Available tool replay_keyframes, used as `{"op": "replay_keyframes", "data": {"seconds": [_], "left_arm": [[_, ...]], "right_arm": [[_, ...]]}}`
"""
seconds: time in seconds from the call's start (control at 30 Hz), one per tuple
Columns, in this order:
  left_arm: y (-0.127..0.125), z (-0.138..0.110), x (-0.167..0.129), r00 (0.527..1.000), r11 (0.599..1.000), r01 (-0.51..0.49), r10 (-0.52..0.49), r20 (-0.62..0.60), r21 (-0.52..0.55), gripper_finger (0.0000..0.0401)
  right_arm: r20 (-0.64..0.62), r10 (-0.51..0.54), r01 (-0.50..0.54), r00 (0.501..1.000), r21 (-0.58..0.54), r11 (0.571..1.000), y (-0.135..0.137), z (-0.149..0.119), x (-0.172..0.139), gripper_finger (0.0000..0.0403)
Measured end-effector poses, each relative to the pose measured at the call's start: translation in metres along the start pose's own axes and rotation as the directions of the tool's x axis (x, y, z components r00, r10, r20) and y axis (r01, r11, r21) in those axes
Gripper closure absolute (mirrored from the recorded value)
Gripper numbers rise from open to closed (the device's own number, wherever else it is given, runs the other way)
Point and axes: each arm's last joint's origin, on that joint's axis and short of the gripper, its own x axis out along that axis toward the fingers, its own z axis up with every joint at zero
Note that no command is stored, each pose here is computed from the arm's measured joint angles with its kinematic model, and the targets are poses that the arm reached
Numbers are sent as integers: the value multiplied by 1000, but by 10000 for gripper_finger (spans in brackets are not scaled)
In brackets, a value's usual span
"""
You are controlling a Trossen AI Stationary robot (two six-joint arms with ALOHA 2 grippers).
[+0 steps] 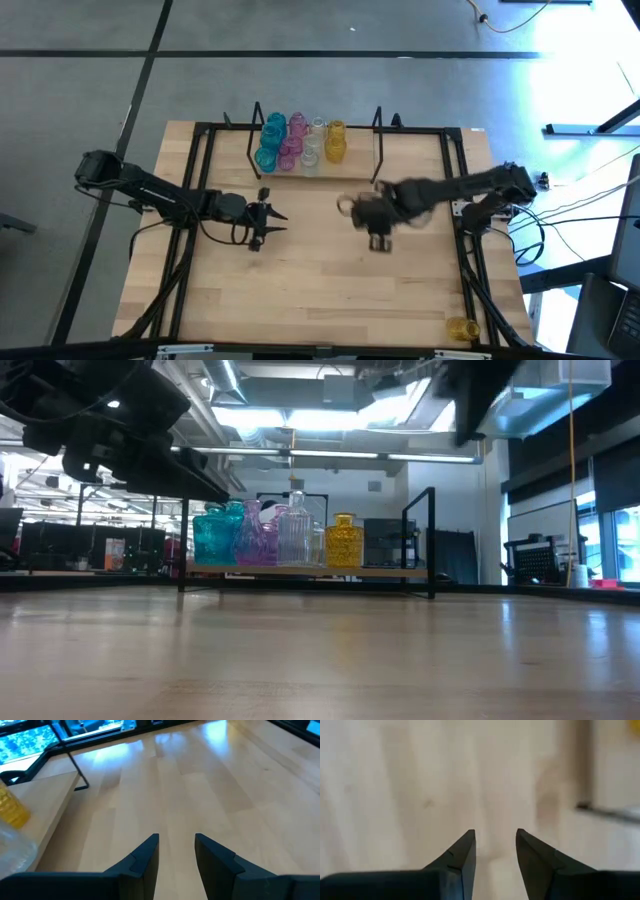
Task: Sort vases onto shelf
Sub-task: Put the yellow vase on the shelf aligned with the other yellow vases
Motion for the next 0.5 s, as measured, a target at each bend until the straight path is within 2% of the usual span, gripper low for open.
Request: {"op": "replay_keyframes", "data": {"seconds": [0.13, 0.27, 0.37, 0.5], "left_arm": [[-3, 2, 0, 1000, 1000, 4, -4, 15, 3, 282], [-5, 2, -1, 1000, 1000, 13, -13, 17, -13, 282], [-7, 2, -1, 1000, 999, 22, -21, 18, -27, 282], [-11, 2, -2, 999, 997, 49, -49, 14, -56, 282]], "right_arm": [[-45, 18, -15, 999, 62, 998, 39, -28, -17, 278], [-50, 37, -26, 998, 205, 978, 69, -60, -37, 278], [-58, 67, -42, 996, 360, 932, 90, -86, -50, 278], [-87, 65, -10, 994, 524, 851, 118, -122, -62, 278]]}}
